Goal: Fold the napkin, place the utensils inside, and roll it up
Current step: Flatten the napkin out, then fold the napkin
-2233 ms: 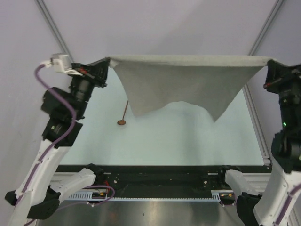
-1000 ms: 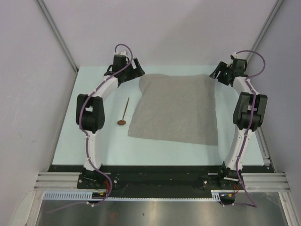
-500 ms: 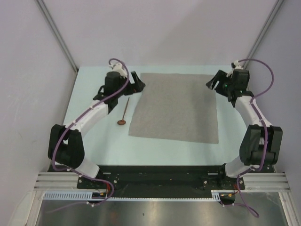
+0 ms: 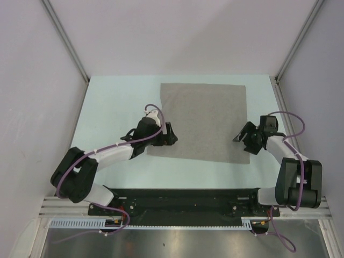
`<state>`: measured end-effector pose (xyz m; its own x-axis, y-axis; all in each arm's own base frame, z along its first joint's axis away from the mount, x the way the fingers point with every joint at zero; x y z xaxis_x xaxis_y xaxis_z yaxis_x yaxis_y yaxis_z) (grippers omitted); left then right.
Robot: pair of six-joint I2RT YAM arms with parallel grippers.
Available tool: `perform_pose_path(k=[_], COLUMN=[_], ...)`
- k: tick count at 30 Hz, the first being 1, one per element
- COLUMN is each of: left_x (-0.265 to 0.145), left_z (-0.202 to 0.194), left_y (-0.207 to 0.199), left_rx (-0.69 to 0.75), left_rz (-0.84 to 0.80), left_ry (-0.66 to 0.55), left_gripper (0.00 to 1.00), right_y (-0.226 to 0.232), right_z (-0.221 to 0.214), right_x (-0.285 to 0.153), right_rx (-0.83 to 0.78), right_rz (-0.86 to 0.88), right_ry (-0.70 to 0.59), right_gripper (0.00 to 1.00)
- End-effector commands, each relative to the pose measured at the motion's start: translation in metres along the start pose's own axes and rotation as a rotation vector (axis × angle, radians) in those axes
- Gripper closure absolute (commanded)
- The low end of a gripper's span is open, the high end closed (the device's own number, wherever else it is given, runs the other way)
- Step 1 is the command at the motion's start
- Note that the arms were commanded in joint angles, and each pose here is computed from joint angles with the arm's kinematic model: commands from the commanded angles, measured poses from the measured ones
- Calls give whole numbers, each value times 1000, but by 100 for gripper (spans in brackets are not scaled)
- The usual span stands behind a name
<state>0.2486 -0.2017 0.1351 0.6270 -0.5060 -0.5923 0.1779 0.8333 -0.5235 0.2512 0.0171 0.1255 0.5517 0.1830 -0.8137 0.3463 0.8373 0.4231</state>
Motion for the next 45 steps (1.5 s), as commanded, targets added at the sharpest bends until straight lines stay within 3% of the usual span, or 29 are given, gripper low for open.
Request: perform_pose_path(k=[1,5,12,22,28,34,37,41,45], left_x=[-9,-12,-15,-42,-98,-171,-189,-189,-188], left_z=[-11,-33,-59,-78,9,105,122,125,126], left_y=[4,9,10,7,-39,-4,32,57,73], left_rx=[-44,-42,-41,-76,56,66,31,40,17], left_rz=[-28,-27,-38,-29,-46,111,249,322,369], left_ry=[-69,-59,-10,7,-190,-429,-455,-452,-460], left_gripper=[0,0,0,0,0,0,0,0,0], right_y=[-21,-43,-55,-45,33,146,186,259,300], right_z=[-13,-17,-17,1,20,-9,-34,-85,-139], right_x=[-1,-4,-16,-46,-84,-81,-49,-30,9], right_rx=[132,233,275,173,-175,-555,-712,-928,-1115], right_rz=[-64,-101,-126,-162,-53,111,113,207,224], right_ry=[41,57,-6,-128,-290,-336,-293,-251,-185], right_gripper=[23,23,23,25,25,26,29,34,40])
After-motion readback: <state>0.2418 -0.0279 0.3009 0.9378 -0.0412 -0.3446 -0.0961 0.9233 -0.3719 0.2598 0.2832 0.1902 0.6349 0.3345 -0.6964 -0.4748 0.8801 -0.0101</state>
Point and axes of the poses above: each gripper's point midway between its finger pads, its own x axis out along the fingers, its own y axis along the line the jaws close on, z = x × y, the point moved 9 cm from there along -x, back along the fingers, and after that the axes turned 5 degrees about -x, right-handed, at the moved point
